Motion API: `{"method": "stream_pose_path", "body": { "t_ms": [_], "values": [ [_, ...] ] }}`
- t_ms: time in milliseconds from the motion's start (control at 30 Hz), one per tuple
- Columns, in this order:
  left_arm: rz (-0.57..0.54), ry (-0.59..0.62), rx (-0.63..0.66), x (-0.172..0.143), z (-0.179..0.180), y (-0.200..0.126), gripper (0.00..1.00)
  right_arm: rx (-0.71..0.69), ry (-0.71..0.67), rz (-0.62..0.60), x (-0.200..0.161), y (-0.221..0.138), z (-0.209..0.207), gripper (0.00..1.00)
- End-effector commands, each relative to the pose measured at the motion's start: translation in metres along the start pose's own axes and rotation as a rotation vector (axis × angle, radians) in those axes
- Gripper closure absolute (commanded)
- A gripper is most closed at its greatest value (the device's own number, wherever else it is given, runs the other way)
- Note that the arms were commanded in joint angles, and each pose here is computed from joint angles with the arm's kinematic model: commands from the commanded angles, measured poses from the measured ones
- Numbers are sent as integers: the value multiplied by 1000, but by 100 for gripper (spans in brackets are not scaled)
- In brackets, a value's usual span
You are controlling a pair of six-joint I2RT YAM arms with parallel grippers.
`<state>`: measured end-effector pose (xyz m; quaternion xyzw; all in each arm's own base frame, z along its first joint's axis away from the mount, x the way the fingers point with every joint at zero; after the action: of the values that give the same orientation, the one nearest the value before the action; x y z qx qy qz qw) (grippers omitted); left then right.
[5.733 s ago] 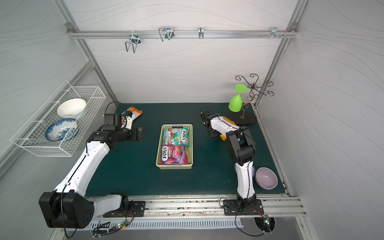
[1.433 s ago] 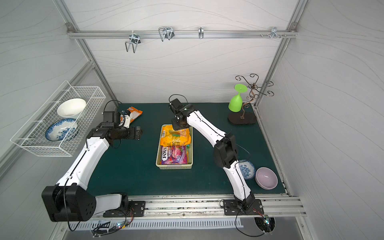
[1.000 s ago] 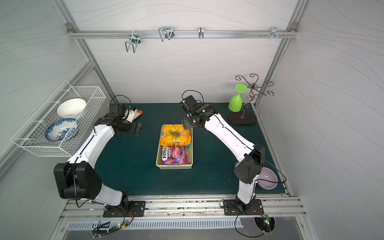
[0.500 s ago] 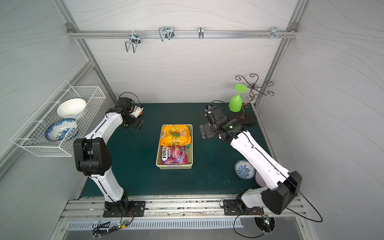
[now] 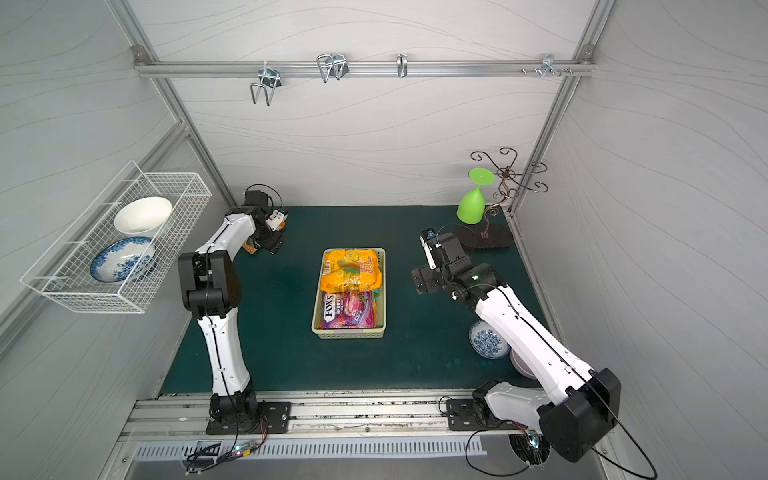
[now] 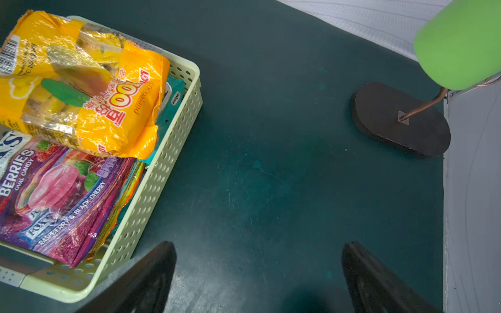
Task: Put the candies in the basket
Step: Pick up the candy at the center of the board.
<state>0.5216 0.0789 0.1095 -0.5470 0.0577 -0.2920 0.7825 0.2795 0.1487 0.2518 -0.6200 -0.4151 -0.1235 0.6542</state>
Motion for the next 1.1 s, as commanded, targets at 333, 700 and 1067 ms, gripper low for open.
{"method": "stream_pose_path", "body": {
  "t_ms": [333, 700, 1067],
  "values": [
    [42, -15, 114, 8, 42, 62, 20, -7, -24, -31, 6, 7, 0, 1],
    [61, 50, 99, 3, 53, 93, 48, -9, -24, -24, 5, 9, 0, 1],
    [70, 45, 9, -3, 40, 83, 100, -27, -32, -26, 5, 7, -3, 1]
  ]
}}
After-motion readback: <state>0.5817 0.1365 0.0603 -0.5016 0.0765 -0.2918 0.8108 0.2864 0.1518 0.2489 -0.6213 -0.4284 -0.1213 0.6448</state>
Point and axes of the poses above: each gripper's point midway between its finger pads, its own y axis out along the fingers, its own z axis along the line the jaws close on, x = y × z, the point moved 3 cm from there along -y, back along the fingers, and after that the axes turned 2 degrees about y, right-handed, at the moved point
